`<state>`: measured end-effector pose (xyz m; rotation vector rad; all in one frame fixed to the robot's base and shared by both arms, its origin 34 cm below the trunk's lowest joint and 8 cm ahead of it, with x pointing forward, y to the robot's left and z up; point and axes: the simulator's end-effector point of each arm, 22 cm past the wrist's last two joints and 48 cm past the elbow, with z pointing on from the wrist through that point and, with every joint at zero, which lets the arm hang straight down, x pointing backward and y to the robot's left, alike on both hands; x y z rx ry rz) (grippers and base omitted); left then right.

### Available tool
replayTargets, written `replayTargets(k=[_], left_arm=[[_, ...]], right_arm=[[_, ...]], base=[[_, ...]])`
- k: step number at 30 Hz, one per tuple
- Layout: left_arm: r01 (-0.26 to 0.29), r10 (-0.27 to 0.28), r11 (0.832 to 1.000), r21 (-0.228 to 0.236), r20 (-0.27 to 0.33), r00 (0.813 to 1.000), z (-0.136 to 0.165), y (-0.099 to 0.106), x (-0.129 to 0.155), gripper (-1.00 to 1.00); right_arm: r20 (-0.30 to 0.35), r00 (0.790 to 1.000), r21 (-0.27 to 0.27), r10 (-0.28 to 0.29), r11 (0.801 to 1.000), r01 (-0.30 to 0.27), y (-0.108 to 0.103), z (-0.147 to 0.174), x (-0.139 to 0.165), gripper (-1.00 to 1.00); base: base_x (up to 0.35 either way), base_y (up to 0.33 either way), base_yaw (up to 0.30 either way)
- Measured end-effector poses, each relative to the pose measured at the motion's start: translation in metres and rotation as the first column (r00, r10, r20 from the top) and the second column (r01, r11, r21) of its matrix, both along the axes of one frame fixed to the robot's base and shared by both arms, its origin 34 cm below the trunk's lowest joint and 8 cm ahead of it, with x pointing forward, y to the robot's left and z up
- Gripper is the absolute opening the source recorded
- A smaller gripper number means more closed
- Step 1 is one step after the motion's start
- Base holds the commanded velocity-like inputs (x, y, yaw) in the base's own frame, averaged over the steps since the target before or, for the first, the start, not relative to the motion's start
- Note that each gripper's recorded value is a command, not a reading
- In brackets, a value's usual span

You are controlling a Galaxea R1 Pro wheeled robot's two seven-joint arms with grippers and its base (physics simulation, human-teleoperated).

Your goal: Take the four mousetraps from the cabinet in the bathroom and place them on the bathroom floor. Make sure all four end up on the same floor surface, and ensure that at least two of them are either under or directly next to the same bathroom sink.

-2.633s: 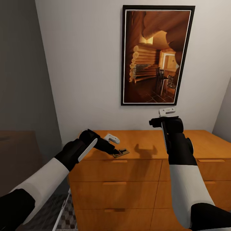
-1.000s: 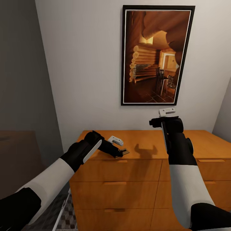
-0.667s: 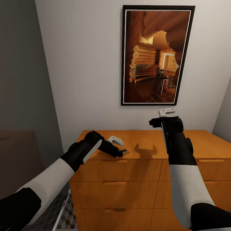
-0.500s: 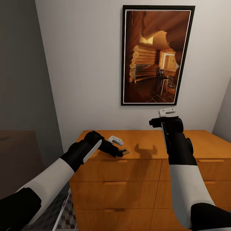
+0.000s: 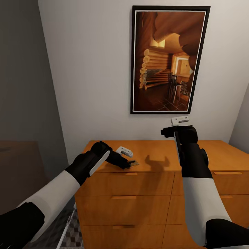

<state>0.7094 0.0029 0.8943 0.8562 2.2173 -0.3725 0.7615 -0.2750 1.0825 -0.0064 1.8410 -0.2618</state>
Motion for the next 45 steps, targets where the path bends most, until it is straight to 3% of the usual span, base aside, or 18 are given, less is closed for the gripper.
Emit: replayTargets(k=[25,29,35,40,45], left_arm=[[0.006,-0.006,1.0,-0.011,-0.012,1.0,0.0,-0.003,-0.003,-1.0],[0.03,-0.029,0.999,-0.011,0.049,0.998,0.02,-0.011,-0.004,-1.0],[0.041,-0.044,0.999,0.018,0.197,0.979,0.062,-0.018,-0.003,-1.0],[0.037,-0.042,0.999,0.027,0.24,0.97,0.075,-0.02,-0.001,-1.0],[0.018,-0.018,1.0,0.001,0.252,0.968,0.085,-0.015,0.003,-1.0]], right_arm=[[0.0,1.0,0.001,0.001,1.0,-0.001,-0.001,0.0,0.0,1.0],[0.0,1.0,0.001,0.001,1.0,-0.001,-0.001,0.0,0.0,1.0],[0.0,1.0,0.001,0.001,1.0,-0.001,0.0,0.0,0.0,1.0],[0.0,1.0,0.001,0.002,1.0,-0.002,0.0,0.0,0.0,1.0],[0.0,1.0,0.002,0.002,1.0,-0.002,0.0,0.0,0.0,1.0]], base=[[0.0,0.0,0.0],[0.0,0.0,0.0],[0.0,0.0,0.0],[0.0,0.0,0.0],[0.0,0.0,0.0]])
